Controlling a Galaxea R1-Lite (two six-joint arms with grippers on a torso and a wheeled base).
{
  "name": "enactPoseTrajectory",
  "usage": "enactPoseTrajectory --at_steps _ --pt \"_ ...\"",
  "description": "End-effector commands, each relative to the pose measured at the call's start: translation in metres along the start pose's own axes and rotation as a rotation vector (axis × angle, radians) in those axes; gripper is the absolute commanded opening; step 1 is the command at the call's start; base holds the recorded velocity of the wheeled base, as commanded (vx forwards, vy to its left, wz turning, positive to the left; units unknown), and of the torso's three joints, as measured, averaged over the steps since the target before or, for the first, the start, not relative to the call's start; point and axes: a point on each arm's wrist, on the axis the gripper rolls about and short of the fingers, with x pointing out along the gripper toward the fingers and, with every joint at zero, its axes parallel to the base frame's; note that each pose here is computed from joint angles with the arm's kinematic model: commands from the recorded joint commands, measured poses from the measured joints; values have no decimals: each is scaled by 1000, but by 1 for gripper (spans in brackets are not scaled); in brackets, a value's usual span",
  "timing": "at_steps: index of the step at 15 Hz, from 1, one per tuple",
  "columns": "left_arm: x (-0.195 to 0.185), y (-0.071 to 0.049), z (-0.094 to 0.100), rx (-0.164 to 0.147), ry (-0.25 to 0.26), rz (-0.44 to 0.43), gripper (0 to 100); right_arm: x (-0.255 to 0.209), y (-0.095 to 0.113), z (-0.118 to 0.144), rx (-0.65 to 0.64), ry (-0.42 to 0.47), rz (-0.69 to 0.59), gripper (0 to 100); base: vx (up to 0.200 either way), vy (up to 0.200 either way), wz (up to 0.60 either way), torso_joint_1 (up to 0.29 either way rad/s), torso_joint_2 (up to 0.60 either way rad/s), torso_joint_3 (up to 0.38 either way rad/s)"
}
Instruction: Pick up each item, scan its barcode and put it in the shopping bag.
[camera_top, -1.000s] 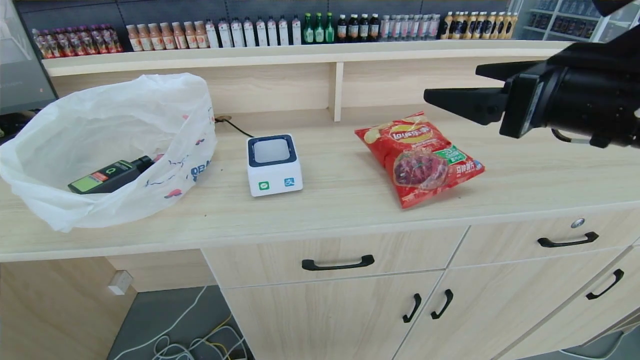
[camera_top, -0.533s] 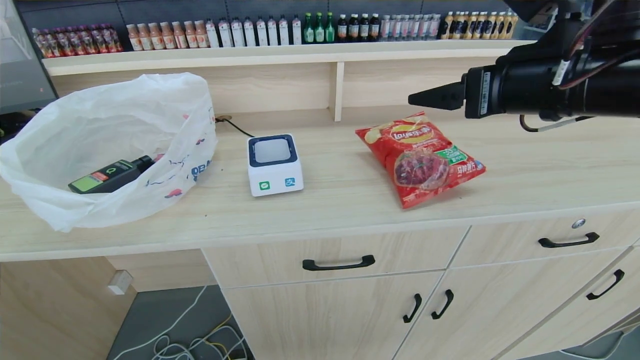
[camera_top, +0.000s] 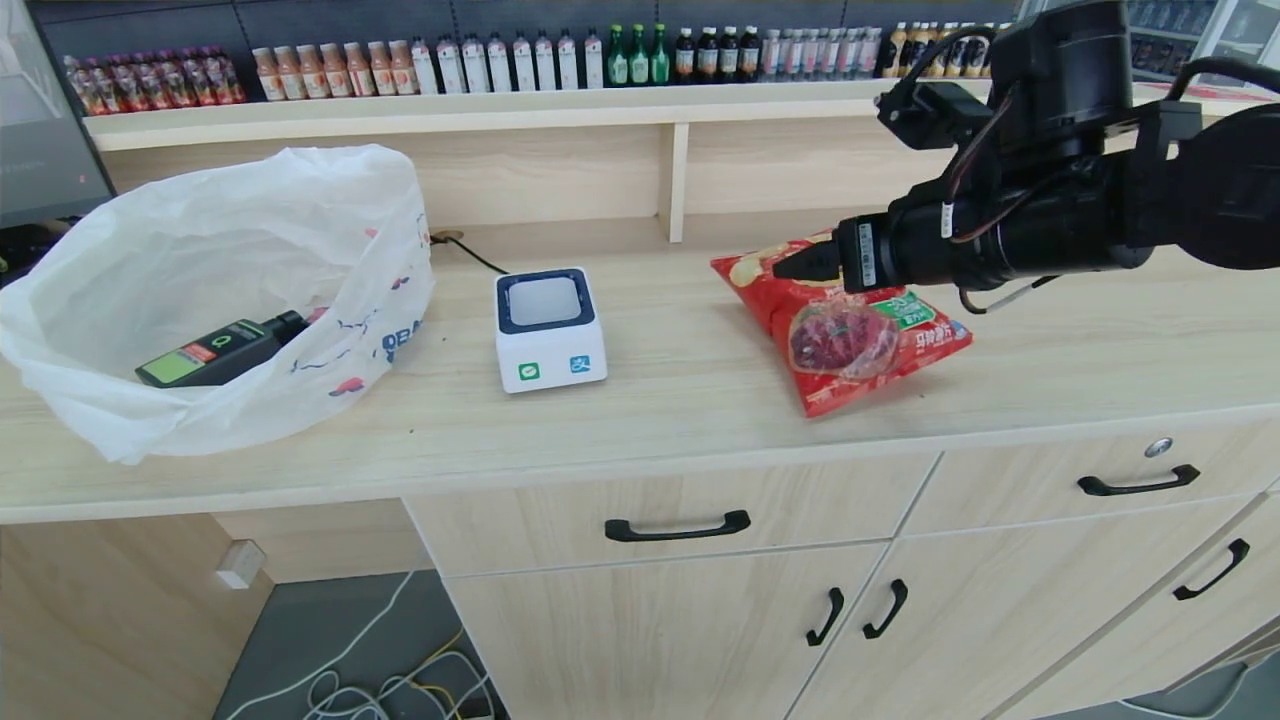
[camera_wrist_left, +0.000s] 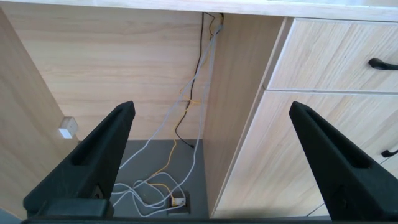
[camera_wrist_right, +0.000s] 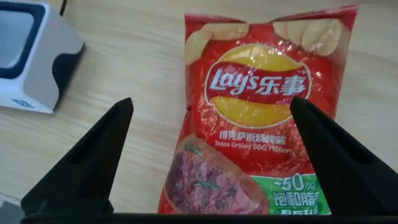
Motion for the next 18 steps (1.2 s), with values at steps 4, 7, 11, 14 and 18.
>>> enactPoseTrajectory --at_steps 4,7,11,14,18 --pt "0 0 0 0 0 1 100 14 -12 -1 -10 23 0 100 0 0 0 0 0 0" --pt "0 0 0 0 0 1 100 18 -17 0 -39 25 -8 100 0 0 0 0 0 0" --pt "0 0 0 0 0 1 100 31 -30 -5 -34 45 -37 100 0 0 0 0 0 0" --pt "0 0 0 0 0 -1 100 32 -33 -2 -33 28 -53 100 0 0 0 0 0 0" --pt "0 0 0 0 0 1 100 30 -48 5 -26 5 -140 100 0 0 0 0 0 0"
